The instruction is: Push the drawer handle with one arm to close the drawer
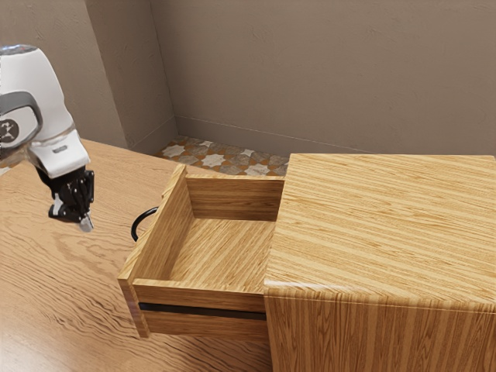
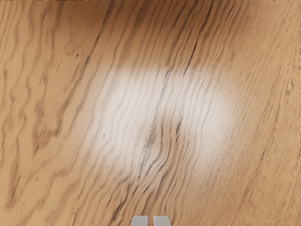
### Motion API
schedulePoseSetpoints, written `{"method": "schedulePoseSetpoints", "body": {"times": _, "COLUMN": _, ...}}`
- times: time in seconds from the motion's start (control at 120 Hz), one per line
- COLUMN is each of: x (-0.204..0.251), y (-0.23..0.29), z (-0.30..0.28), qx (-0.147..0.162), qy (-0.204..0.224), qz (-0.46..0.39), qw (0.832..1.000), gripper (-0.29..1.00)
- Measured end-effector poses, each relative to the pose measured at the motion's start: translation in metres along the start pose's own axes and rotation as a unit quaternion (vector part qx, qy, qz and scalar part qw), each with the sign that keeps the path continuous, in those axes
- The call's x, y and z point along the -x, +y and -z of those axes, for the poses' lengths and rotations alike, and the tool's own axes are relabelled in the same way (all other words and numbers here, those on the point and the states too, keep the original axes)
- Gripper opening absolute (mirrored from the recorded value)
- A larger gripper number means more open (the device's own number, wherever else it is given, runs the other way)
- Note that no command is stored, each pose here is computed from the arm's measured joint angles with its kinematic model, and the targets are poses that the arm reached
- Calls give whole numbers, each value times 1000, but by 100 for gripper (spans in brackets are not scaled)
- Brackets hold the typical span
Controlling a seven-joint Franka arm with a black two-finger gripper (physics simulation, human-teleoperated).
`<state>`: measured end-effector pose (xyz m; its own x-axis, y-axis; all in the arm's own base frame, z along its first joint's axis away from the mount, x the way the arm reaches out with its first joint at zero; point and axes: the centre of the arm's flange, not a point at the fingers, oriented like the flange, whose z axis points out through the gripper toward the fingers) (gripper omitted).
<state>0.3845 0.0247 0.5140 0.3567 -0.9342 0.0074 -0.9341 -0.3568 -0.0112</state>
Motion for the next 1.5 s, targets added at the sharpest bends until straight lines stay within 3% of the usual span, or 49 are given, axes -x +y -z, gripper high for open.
{"method": "schedulePoseSetpoints", "body": {"times": 0.758, "x": -42, "y": -8, "z": -12, "qx": 14, "qy": 15, "qz": -21, "qw": 1000, "gripper": -8}}
{"method": "schedulePoseSetpoints", "body": {"times": 1.5, "x": -81, "y": -9, "z": -8, "qx": 7, "qy": 21, "qz": -26, "qw": 999, "gripper": -8}}
